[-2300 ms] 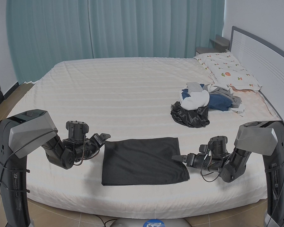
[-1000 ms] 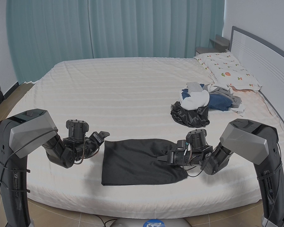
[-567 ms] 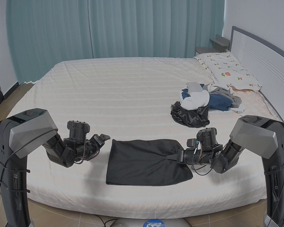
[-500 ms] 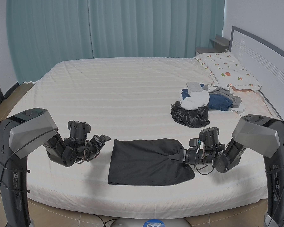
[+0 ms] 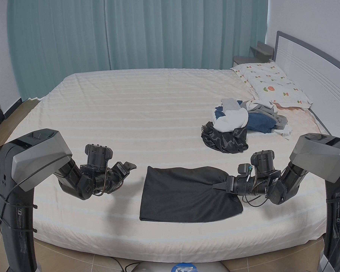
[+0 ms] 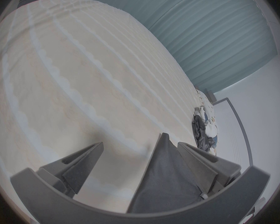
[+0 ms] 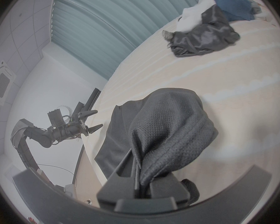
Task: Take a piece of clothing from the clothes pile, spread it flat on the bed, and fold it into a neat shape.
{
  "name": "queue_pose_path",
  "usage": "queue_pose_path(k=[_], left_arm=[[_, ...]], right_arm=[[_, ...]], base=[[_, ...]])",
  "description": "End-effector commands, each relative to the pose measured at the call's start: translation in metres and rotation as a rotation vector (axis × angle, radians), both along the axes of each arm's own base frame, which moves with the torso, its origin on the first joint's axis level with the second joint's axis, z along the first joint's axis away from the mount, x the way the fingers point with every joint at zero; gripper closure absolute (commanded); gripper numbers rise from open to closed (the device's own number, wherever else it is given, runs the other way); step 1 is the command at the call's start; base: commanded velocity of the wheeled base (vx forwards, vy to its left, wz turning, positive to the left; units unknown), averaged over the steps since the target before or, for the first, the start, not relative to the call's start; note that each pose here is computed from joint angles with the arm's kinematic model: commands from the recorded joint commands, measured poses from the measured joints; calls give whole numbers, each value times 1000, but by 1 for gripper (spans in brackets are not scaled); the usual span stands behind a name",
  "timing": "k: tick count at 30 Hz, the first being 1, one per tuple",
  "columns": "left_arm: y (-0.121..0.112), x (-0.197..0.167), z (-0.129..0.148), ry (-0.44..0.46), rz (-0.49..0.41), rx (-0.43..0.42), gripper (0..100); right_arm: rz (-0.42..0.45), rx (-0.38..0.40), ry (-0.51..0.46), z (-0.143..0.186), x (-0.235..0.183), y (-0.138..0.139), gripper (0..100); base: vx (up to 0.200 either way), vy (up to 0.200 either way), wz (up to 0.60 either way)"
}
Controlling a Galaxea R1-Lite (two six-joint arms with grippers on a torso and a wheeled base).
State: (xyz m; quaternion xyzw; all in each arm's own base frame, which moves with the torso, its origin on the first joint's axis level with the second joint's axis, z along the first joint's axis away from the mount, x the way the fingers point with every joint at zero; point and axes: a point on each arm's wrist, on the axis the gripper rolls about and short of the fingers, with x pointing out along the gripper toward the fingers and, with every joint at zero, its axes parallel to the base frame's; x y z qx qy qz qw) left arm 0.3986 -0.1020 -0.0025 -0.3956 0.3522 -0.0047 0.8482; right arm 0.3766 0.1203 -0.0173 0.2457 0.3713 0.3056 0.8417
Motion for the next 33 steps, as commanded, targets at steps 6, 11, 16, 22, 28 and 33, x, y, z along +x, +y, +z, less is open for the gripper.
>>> queue_pose_path(k=[6, 11, 16, 22, 28, 33], left_arm=[[0, 0, 1, -1, 1, 0, 0], [0, 0, 0, 1, 1, 0, 0], [0, 0, 0, 1, 1, 0, 0], [0, 0, 0, 1, 1, 0, 0], [-2, -1, 0, 2, -4, 0, 0], [-2, -1, 0, 2, -7, 2, 0]], right_arm=[[-10, -3, 3, 4, -5, -8, 100], [-4, 0, 8, 5, -7, -10, 100], [-8, -1, 8, 6, -7, -12, 100], [-15, -2, 11, 4, -6, -14, 100], [-14, -3, 5, 4, -5, -13, 100], [-6, -6, 3, 2, -3, -10, 100]], base=[[0, -200, 0], [0, -200, 0], [0, -200, 0], [0, -200, 0], [0, -200, 0], [0, -160, 0]])
